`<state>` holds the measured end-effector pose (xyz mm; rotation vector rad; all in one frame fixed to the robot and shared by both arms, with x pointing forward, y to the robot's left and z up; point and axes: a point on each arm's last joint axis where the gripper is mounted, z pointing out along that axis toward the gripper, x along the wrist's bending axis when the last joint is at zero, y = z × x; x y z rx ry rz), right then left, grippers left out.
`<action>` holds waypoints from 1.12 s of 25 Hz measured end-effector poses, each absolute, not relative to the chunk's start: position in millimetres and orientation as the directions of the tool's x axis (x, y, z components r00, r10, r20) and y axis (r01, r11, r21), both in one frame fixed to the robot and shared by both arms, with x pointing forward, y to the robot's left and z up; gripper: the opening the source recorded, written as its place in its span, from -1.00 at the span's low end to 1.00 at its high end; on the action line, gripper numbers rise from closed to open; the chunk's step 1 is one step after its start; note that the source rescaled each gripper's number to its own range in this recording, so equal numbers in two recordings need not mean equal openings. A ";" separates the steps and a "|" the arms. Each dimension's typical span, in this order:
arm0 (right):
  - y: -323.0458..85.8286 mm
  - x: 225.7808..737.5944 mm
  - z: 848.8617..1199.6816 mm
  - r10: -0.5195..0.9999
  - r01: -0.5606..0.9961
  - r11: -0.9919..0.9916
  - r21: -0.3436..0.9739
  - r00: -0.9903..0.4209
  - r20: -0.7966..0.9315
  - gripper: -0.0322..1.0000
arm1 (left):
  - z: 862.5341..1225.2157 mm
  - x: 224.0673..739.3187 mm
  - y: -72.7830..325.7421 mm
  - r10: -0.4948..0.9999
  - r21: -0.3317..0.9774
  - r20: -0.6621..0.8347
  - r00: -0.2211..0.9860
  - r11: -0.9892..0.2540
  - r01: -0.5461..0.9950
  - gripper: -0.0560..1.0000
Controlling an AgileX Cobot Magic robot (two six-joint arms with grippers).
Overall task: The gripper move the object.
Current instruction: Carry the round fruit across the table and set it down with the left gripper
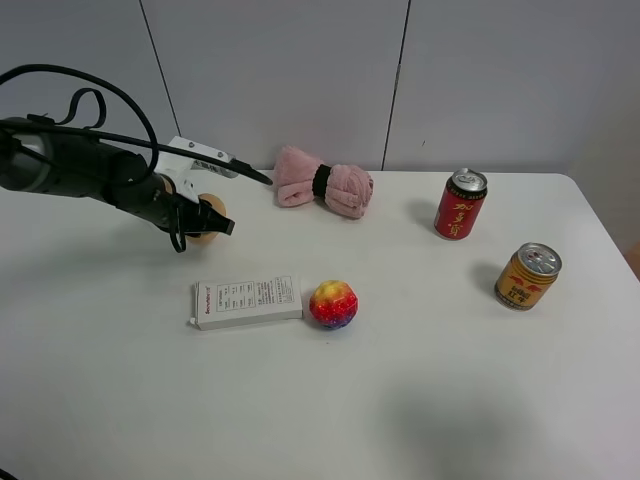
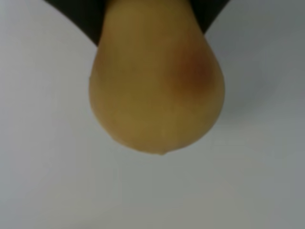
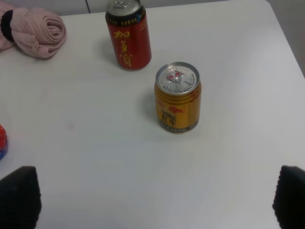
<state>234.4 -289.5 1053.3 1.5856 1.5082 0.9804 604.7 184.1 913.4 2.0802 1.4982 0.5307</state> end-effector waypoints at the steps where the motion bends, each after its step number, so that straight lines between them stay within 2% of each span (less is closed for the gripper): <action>1: -289.5 234.4 1053.3 0.999 0.445 -0.049 0.894 0.023 0.044 1.00 | 907.6 605.3 184.7 0.959 0.604 -0.007 0.284 -0.222 0.766 -0.89; 4: -289.5 234.4 1053.3 0.999 0.445 -0.049 0.894 0.023 0.044 1.00 | 893.9 605.7 184.6 0.974 0.575 -0.053 0.219 -0.149 0.804 -0.88; 6: -289.5 234.4 1053.3 0.999 0.445 -0.049 0.894 0.023 0.044 1.00 | 887.7 606.0 184.5 0.977 0.565 -0.065 0.201 -0.130 0.815 -0.76; 8: -289.5 234.4 1053.3 0.999 0.445 -0.049 0.894 0.023 0.044 1.00 | 885.9 606.1 184.4 0.978 0.562 -0.069 0.194 -0.123 0.818 -0.47; 13: -289.5 234.4 1053.3 0.999 0.445 -0.049 0.894 0.023 0.044 1.00 | 886.3 608.2 183.6 0.978 0.584 -0.074 0.197 -0.118 0.803 0.51; 15: -289.5 234.4 1053.3 0.999 0.445 -0.049 0.894 0.023 0.044 1.00 | 886.4 608.3 183.5 0.978 0.585 -0.079 0.191 -0.110 0.803 0.68; 19: -289.5 234.4 1053.3 0.999 0.445 -0.049 0.894 0.023 0.044 1.00 | 900.0 606.9 180.2 0.977 0.608 -0.087 0.196 -0.104 0.787 0.76; 28: -289.5 234.4 1053.3 0.999 0.445 -0.049 0.894 0.023 0.044 1.00 | 993.6 575.6 151.6 0.949 0.728 -0.124 0.289 -0.111 0.676 0.76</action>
